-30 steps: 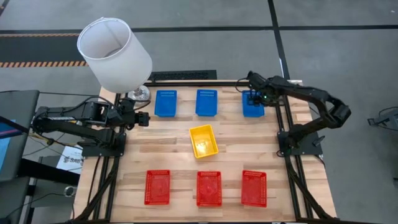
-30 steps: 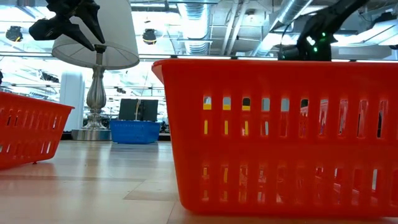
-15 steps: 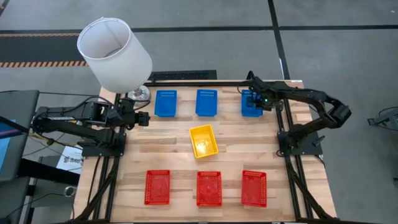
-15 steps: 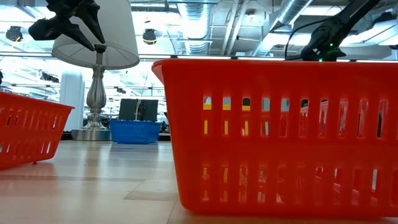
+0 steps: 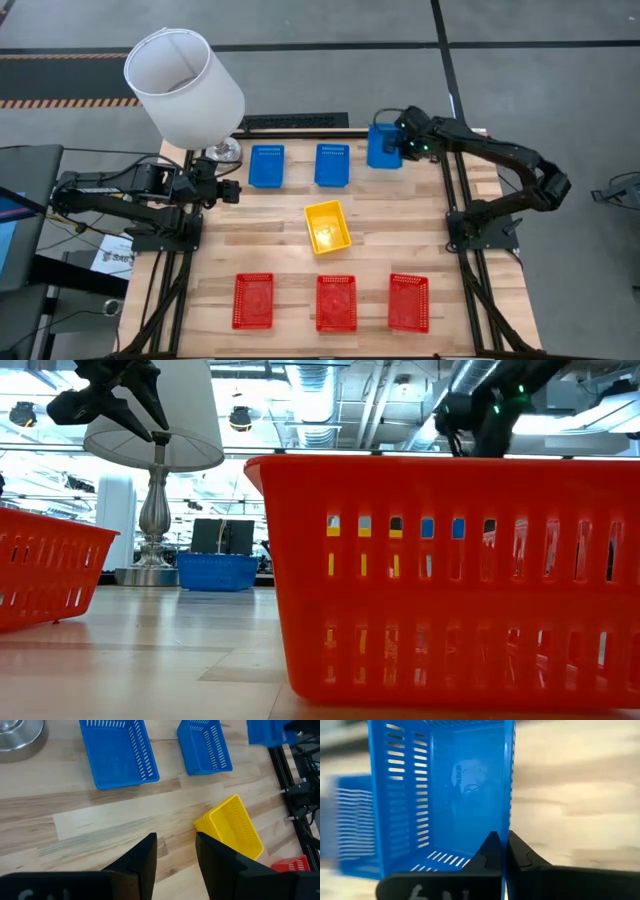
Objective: Stack baskets by color
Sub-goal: Stack the right blue bin on the middle blue bin, then stack the left blue bin on the blue bin
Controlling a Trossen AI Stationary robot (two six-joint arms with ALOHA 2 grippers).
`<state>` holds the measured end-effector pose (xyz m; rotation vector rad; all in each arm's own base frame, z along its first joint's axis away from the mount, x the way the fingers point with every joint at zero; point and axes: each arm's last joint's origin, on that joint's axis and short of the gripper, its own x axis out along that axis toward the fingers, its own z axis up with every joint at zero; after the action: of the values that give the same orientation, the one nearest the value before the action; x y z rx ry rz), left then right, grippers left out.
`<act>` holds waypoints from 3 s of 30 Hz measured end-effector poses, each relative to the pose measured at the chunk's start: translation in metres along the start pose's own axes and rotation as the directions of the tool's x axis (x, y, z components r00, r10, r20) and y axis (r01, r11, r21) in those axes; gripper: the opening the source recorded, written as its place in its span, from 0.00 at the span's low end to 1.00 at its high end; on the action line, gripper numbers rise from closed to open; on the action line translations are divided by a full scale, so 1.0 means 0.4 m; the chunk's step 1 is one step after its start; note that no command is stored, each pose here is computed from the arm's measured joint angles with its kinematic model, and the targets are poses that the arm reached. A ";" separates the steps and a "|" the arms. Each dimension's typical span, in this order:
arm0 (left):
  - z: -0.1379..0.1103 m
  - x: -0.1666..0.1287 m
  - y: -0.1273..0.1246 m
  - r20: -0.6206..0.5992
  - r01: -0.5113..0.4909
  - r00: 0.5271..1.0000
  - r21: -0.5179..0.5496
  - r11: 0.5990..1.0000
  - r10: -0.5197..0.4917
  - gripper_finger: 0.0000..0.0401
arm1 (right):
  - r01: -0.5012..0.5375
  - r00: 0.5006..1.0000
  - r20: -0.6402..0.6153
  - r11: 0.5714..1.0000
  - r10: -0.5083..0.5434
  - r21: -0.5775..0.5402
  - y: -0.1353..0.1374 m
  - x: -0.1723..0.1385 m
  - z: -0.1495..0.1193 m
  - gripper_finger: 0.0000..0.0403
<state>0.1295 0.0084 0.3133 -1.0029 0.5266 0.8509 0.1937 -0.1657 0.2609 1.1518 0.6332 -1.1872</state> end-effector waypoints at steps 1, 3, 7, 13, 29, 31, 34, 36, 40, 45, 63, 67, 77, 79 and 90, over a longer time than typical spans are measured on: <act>0.000 0.000 0.000 0.000 0.000 1.000 0.006 1.000 0.000 0.31 | -0.035 0.999 0.020 0.999 0.035 -0.005 0.020 -0.012 -0.001 0.01; 0.000 0.000 0.000 0.000 0.000 1.000 0.010 1.000 0.000 0.31 | -0.097 0.994 0.041 0.995 0.097 -0.009 0.056 -0.023 -0.009 0.01; 0.000 0.000 0.000 0.000 0.000 1.000 0.014 1.000 0.000 0.31 | -0.175 0.984 0.044 0.985 0.175 -0.007 0.120 0.002 -0.036 0.01; 0.001 0.000 0.000 0.008 -0.002 1.000 0.014 1.000 0.002 0.31 | -0.208 0.978 0.006 0.978 0.208 -0.020 0.197 0.087 -0.080 0.01; 0.002 0.000 -0.001 0.016 0.002 1.000 0.018 1.000 -0.002 0.31 | -0.187 0.979 -0.102 0.979 0.179 -0.080 0.294 0.179 -0.156 0.02; 0.002 0.000 -0.002 0.016 0.003 1.000 0.021 1.000 -0.003 0.31 | -0.166 0.982 -0.100 0.983 0.158 -0.075 0.293 0.191 -0.161 0.02; 0.002 0.000 -0.002 0.016 0.003 1.000 0.021 1.000 -0.003 0.31 | -0.153 0.984 -0.104 0.985 0.145 -0.076 0.291 0.200 -0.164 0.02; 0.002 0.000 -0.002 0.016 0.003 1.000 0.021 1.000 -0.003 0.31 | -0.154 0.984 -0.100 0.985 0.146 -0.076 0.291 0.197 -0.163 0.03; 0.002 0.000 -0.002 0.017 0.002 1.000 0.021 1.000 -0.003 0.31 | -0.146 0.986 -0.090 0.986 0.139 -0.075 0.289 0.197 -0.159 0.03; 0.002 0.000 -0.002 0.017 0.003 1.000 0.021 1.000 -0.003 0.31 | -0.114 0.989 -0.100 0.989 0.105 -0.094 0.279 0.199 -0.159 0.06; 0.002 0.000 -0.002 0.025 0.001 1.000 0.021 1.000 -0.001 0.31 | -0.187 0.982 -0.068 0.965 0.177 -0.183 0.284 0.141 -0.082 0.38; 0.002 0.000 -0.002 0.025 0.003 1.000 0.020 1.000 -0.003 0.31 | -0.300 0.954 -0.044 0.935 0.297 -0.188 0.331 0.069 -0.065 0.43; 0.001 0.000 -0.003 0.006 0.010 1.000 0.020 1.000 -0.010 0.31 | -0.510 0.855 -0.087 0.797 0.512 -0.322 0.549 0.023 -0.158 0.43; 0.000 -0.003 -0.001 -0.009 0.020 1.000 0.028 0.999 -0.020 0.31 | -0.543 0.833 -0.097 0.772 0.544 -0.331 0.587 0.023 -0.181 0.42; 0.006 -0.030 0.014 -0.015 0.078 0.997 0.013 0.997 -0.078 0.31 | -0.736 0.562 -0.158 0.403 0.812 -0.544 0.757 0.081 -0.313 0.40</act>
<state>0.1181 0.0076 0.3202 -1.0112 0.5016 0.7707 0.5083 -0.0761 0.2961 0.6789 0.2174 -0.1904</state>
